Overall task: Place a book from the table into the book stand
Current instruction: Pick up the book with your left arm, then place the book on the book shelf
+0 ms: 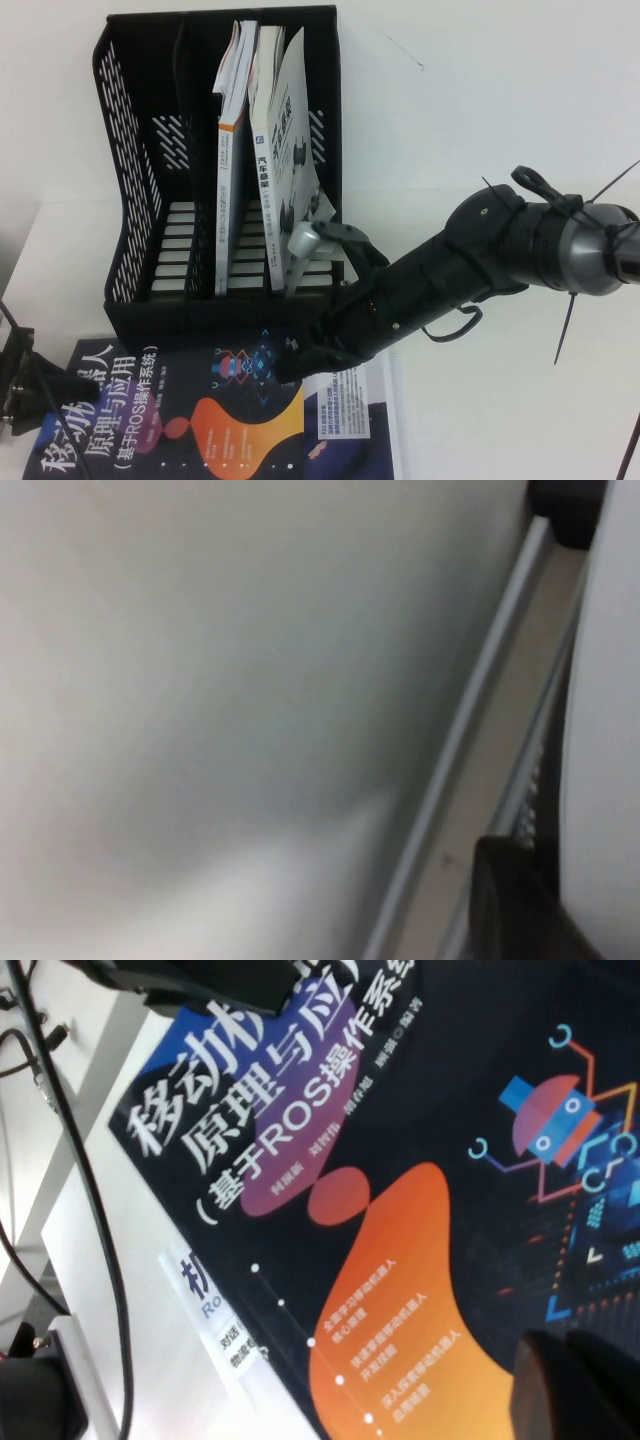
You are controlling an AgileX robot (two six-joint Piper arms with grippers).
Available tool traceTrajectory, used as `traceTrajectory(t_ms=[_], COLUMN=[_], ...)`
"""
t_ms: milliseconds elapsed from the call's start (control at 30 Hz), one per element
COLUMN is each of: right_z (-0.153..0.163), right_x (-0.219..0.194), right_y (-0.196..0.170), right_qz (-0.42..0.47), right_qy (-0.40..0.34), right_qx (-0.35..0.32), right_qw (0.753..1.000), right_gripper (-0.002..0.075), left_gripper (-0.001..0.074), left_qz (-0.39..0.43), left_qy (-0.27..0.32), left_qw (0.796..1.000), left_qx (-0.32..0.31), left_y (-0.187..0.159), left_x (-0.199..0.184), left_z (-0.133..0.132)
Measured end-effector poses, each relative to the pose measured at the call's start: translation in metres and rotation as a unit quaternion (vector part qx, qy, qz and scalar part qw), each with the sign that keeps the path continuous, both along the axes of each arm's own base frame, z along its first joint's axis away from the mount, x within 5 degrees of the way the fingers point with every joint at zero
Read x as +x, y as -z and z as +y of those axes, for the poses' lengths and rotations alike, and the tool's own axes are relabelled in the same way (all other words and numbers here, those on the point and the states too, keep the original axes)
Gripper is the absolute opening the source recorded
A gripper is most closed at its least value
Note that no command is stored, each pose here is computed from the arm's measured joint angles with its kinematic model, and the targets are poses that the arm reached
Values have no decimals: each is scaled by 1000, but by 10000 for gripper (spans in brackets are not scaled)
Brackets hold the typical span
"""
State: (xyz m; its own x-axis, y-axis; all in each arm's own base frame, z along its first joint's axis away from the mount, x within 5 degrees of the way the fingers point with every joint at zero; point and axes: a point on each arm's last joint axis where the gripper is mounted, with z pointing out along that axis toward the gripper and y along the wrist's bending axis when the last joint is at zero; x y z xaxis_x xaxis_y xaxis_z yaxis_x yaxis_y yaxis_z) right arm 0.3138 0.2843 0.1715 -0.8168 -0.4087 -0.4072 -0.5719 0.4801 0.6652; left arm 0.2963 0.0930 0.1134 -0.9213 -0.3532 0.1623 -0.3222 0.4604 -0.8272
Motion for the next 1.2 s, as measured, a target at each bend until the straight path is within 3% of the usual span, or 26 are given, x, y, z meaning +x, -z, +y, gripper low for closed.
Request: traceTrajectory(t_ms=[133, 333, 567, 933, 1200], right_z=[-4, -28, -59, -77, -89], right_x=[2, 16, 27, 9, -15], right_y=[0, -4, -41, -103, -149], right_qz=[8, 25, -4, -68, -118], right_qy=[7, 29, 56, 49, 51], right_qx=[-3, -10, 10, 18, 19], right_qw=[1000, 999, 998, 996, 992], right_gripper=[5, 5, 5, 5, 5], left_gripper=[125, 120, 118, 118, 118], left_qz=[-17, -94, -210, -286, -388], left_qy=[-5, -9, -30, -60, -73], left_qw=[999, 990, 963, 934, 886], left_qx=[36, 106, 166, 205, 241], left_y=[-26, -94, -175, -258, -339], left_x=[-3, -17, -48, -77, -72], left_z=[0, -6, -26, -46, -44])
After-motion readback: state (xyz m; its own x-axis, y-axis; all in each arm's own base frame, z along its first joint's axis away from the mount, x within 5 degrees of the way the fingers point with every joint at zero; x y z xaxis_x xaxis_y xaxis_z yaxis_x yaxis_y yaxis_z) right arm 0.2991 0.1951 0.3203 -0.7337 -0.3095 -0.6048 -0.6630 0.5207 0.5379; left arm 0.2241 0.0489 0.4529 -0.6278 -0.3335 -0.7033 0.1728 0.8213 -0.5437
